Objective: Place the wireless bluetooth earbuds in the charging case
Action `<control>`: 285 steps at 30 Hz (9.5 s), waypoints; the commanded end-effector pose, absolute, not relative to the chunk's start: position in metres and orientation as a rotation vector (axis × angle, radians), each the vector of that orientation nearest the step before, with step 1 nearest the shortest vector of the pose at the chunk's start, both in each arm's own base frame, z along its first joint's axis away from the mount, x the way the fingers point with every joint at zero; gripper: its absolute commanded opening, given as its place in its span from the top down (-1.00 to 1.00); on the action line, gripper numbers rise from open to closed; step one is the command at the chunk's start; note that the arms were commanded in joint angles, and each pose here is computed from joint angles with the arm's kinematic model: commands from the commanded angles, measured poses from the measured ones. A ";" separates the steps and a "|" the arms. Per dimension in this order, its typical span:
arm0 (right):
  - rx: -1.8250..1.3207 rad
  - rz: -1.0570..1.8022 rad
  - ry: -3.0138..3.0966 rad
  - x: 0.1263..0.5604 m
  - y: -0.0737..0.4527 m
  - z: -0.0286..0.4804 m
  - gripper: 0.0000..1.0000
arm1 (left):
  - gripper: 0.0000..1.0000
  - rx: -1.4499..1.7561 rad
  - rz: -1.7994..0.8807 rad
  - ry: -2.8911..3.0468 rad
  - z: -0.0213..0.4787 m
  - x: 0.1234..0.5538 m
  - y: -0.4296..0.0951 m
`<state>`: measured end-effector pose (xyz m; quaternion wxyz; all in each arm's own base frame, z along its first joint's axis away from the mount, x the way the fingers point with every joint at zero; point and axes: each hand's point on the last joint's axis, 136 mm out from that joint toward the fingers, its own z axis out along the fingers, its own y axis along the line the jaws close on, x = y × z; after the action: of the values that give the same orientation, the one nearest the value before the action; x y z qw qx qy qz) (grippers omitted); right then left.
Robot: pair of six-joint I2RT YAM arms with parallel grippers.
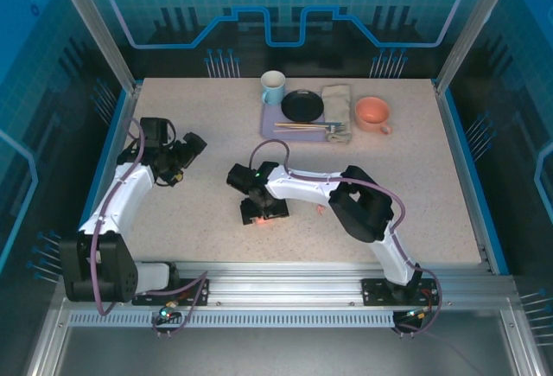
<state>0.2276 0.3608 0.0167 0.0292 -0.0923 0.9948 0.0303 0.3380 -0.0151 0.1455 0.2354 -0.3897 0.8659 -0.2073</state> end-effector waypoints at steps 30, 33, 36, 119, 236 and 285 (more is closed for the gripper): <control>-0.006 0.222 2.979 0.258 0.338 0.063 -0.03 | -0.98 -0.819 -0.950 2.332 0.167 0.317 -0.063; 0.119 0.304 2.931 0.272 0.330 0.088 -0.04 | -0.98 -0.729 -1.077 2.281 0.169 0.300 -0.085; 0.249 0.401 2.885 0.286 0.324 0.110 -0.04 | -0.98 -0.617 -1.137 2.234 0.165 0.281 -0.108; 0.908 1.184 2.582 0.347 0.297 0.189 -0.70 | 0.87 -0.152 -1.154 2.017 0.184 0.322 -0.251; -0.330 1.523 2.199 0.284 0.243 0.208 0.09 | 0.98 0.465 -1.521 2.058 0.267 0.281 -0.278; -0.405 1.538 2.140 0.294 0.252 0.231 1.00 | 0.39 0.521 -1.554 2.091 0.260 0.287 -0.304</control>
<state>0.2910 0.2500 0.2133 0.2191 -0.1294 0.7892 0.5589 0.2881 -0.2993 0.2541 0.2400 0.1768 0.7711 -0.5626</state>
